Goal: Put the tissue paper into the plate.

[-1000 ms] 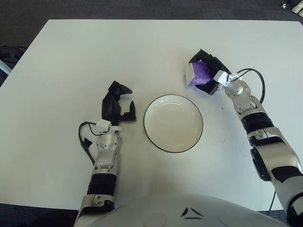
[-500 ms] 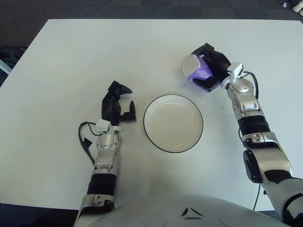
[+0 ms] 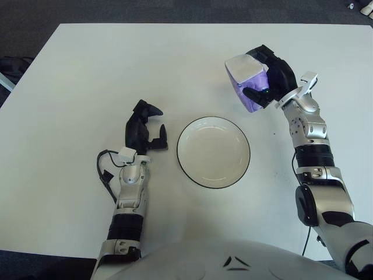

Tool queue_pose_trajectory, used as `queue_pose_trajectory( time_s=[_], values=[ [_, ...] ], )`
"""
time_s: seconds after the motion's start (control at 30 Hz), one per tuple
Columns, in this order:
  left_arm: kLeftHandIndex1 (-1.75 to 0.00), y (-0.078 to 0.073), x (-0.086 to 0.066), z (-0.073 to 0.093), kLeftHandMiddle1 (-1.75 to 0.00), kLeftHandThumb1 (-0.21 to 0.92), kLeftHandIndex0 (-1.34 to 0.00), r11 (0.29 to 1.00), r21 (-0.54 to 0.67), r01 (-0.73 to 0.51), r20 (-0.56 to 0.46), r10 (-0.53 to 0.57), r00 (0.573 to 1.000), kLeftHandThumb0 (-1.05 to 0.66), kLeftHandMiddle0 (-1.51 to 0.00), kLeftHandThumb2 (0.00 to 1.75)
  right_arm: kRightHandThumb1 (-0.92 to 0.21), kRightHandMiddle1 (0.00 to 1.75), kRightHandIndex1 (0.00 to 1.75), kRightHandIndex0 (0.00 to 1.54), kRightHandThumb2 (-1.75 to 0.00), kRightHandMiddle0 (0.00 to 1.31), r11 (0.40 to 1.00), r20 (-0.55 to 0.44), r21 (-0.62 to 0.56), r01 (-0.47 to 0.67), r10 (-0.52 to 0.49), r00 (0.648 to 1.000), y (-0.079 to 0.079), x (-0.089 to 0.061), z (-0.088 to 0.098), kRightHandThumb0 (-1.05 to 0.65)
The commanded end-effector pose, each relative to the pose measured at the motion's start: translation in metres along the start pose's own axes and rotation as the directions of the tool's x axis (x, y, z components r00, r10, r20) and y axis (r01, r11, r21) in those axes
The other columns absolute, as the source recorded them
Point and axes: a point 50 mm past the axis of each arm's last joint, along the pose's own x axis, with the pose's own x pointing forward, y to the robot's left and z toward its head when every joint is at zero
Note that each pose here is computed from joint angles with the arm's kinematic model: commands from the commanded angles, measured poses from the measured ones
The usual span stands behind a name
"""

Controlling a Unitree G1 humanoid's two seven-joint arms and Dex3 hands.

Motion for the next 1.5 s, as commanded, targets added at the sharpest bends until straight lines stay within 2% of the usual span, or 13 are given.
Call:
queue_pose_trajectory(
  time_s=[0.0,0.3,0.63,0.73,0.87,1.07,1.27,1.47],
  values=[
    [-1.75,0.01,-0.028,-0.037,-1.75,0.04,-0.6,0.999,0.017,-0.028,-0.192,0.031,0.981,-0.01,-0.79,1.64,0.09,1.75,1.66,0.94,-1.75,0.69,1.0,0.047,0.015,-0.019,0.019,0.999,0.005,-0.007,0.016,0.0],
    [-1.75,0.009,-0.028,-0.037,-1.72,0.07,-0.58,1.0,0.011,-0.028,-0.192,0.029,0.981,-0.01,-0.79,1.6,0.09,1.75,1.66,0.95,-1.75,0.69,0.998,0.103,0.022,-0.052,0.049,0.993,0.022,-0.012,0.025,0.0],
    [-1.75,0.007,-0.027,-0.036,-1.68,0.06,-0.59,1.0,0.004,-0.023,-0.186,0.024,0.982,-0.01,-0.8,1.59,0.11,1.75,1.62,0.97,-1.75,0.7,0.987,0.175,-0.044,-0.155,0.16,0.971,0.038,-0.018,0.038,0.0],
    [-1.75,0.007,-0.027,-0.036,-1.68,0.06,-0.59,1.0,0.001,-0.021,-0.186,0.021,0.982,-0.01,-0.8,1.6,0.11,1.75,1.61,0.97,-1.75,0.71,0.975,0.243,-0.136,-0.176,0.205,0.948,0.044,-0.02,0.04,0.0],
    [-1.75,0.007,-0.027,-0.036,-1.69,0.06,-0.6,1.0,0.0,-0.027,-0.195,0.027,0.981,-0.01,-0.8,1.6,0.1,1.75,1.63,0.96,-1.75,0.71,0.957,0.313,-0.262,-0.122,0.204,0.928,0.06,-0.026,0.036,0.0],
    [-1.75,0.005,-0.027,-0.036,-1.65,0.05,-0.61,0.999,-0.007,-0.034,-0.2,0.032,0.979,-0.01,-0.81,1.59,0.1,1.75,1.64,0.95,-1.75,0.7,0.912,0.376,-0.401,-0.088,0.252,0.892,0.069,-0.027,0.036,0.0],
    [-1.75,0.004,-0.027,-0.035,-1.65,0.05,-0.61,1.0,-0.007,-0.025,-0.193,0.024,0.981,-0.01,-0.82,1.6,0.11,1.75,1.62,0.97,-1.75,0.71,0.873,0.356,-0.47,-0.131,0.323,0.877,0.076,-0.033,0.034,0.0],
    [-1.75,0.005,-0.027,-0.036,-1.7,0.05,-0.6,1.0,-0.003,-0.022,-0.188,0.021,0.982,-0.01,-0.81,1.62,0.11,1.75,1.61,0.97,-1.75,0.7,0.82,0.234,-0.494,-0.291,0.447,0.863,0.08,-0.033,0.031,0.0]
  ],
)
